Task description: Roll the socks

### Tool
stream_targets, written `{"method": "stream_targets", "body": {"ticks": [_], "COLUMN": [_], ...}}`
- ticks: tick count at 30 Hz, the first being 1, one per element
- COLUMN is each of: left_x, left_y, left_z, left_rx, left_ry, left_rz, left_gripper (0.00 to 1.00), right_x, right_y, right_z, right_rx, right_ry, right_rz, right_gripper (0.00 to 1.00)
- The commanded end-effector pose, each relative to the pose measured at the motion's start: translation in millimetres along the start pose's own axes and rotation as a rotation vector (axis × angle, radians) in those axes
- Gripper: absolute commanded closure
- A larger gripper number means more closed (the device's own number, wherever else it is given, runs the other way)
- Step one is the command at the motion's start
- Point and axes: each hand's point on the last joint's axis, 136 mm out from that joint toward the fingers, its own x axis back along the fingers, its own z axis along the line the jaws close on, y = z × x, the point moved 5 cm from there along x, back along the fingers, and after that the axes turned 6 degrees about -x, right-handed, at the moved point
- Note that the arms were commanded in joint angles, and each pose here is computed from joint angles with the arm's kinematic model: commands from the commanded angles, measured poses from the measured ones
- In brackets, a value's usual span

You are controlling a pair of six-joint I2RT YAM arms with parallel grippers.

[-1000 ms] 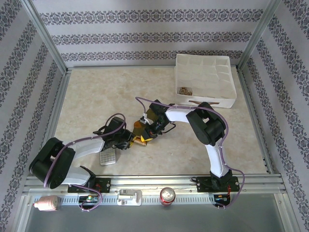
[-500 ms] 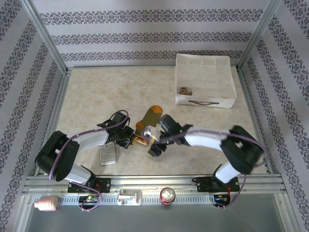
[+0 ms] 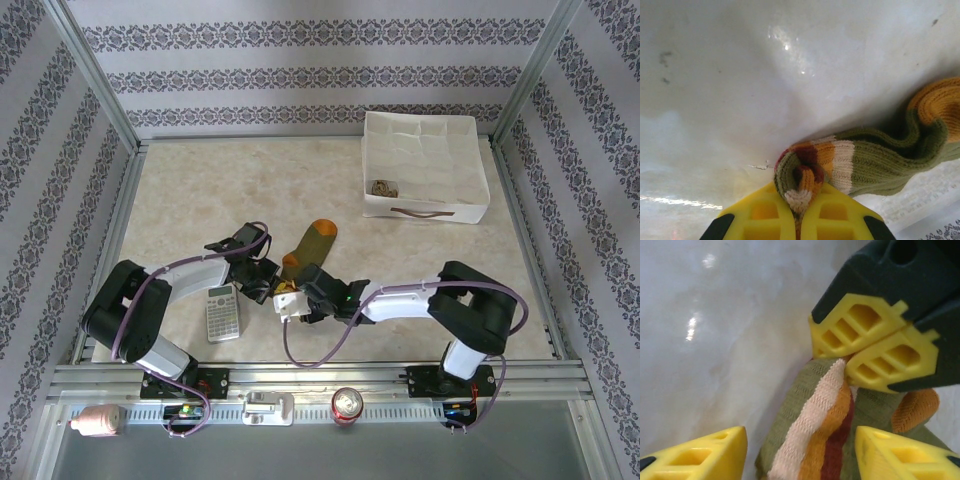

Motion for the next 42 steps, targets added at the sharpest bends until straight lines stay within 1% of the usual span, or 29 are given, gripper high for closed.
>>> {"method": "stream_targets", "body": {"ticks": [1, 3, 4, 6, 7, 8, 10, 12, 14, 15, 17, 18, 21, 23, 25, 30, 33, 37, 42], "left_x": [-7.7, -6.8, -5.9, -2.2, 0.3, 4.1, 11.3, 21.2, 30.6, 35.8, 43.0, 45.9, 53.1, 54.2, 52.0, 49.5, 47.0, 36.9, 22.7], "left_y": [1.6, 2.3, 2.4, 2.5, 2.9, 3.2, 3.7, 5.5, 7.8, 9.5, 12.1, 13.4, 14.6, 13.9, 12.4, 5.9, 2.7, -4.4, -7.4], "left_z": [53.2, 51.0, 50.0, 46.1, 44.1, 41.5, 37.3, 31.0, 26.3, 24.7, 21.9, 21.3, 22.1, 20.7, 14.6, 7.4, 0.6, -3.6, -7.6], "left_rx": [0.074, 0.069, 0.066, 0.055, 0.050, 0.045, 0.043, 0.046, 0.056, 0.063, 0.076, 0.084, 0.096, 0.088, 0.069, 0.028, 0.003, -0.030, -0.044], "left_ry": [0.238, 0.232, 0.229, 0.215, 0.208, 0.197, 0.167, 0.106, 0.051, 0.028, -0.017, -0.038, -0.083, -0.113, -0.172, -0.224, -0.266, -0.271, -0.272], "left_rz": [0.008, 0.010, 0.010, 0.005, 0.000, -0.007, -0.020, -0.045, -0.066, -0.078, -0.089, -0.096, -0.119, -0.121, -0.104, -0.085, -0.088, -0.084, -0.077], "left_gripper": [1.00, 1.00, 1.00, 1.00, 1.00, 0.98, 0.84, 0.63, 0.46, 0.40, 0.33, 0.31, 0.30, 0.32, 0.35, 0.38, 0.42, 0.48, 0.49], "right_x": [-8.8, -15.7, -18.5, -21.8, -22.3, -21.9, -18.8, -15.3, -13.1, -12.3, -11.1, -10.8, -9.3, -8.5, -8.9, -15.1, -18.2, -18.2, -16.9], "right_y": [2.8, -3.1, -6.2, -12.0, -14.5, -17.3, -19.6, -21.0, -21.9, -22.1, -22.2, -22.7, -21.7, -20.5, -20.8, -29.4, -37.6, -47.9, -58.7], "right_z": [-9.2, -5.0, -2.8, 2.7, 4.0, 6.0, 10.0, 16.0, 20.6, 22.1, 23.6, 23.0, 18.2, 14.3, 9.6, -2.5, -7.6, -9.0, -9.7], "right_rx": [0.055, 0.029, 0.014, -0.031, -0.062, -0.101, -0.179, -0.253, -0.318, -0.348, -0.417, -0.454, -0.559, -0.623, -0.700, -0.907, -1.014, -1.085, -1.143], "right_ry": [-0.052, -0.031, -0.022, 0.016, 0.032, 0.059, 0.123, 0.212, 0.293, 0.334, 0.409, 0.443, 0.518, 0.569, 0.627, 0.742, 0.793, 0.817, 0.823], "right_rz": [0.047, 0.089, 0.108, 0.139, 0.147, 0.152, 0.141, 0.121, 0.104, 0.097, 0.084, 0.078, 0.041, 0.017, 0.003, -0.005, 0.000, 0.004, 0.009], "right_gripper": [0.53, 0.75, 0.83, 0.97, 1.00, 1.00, 1.00, 1.00, 1.00, 1.00, 1.00, 1.00, 1.00, 1.00, 1.00, 1.00, 1.00, 1.00, 1.00]}}
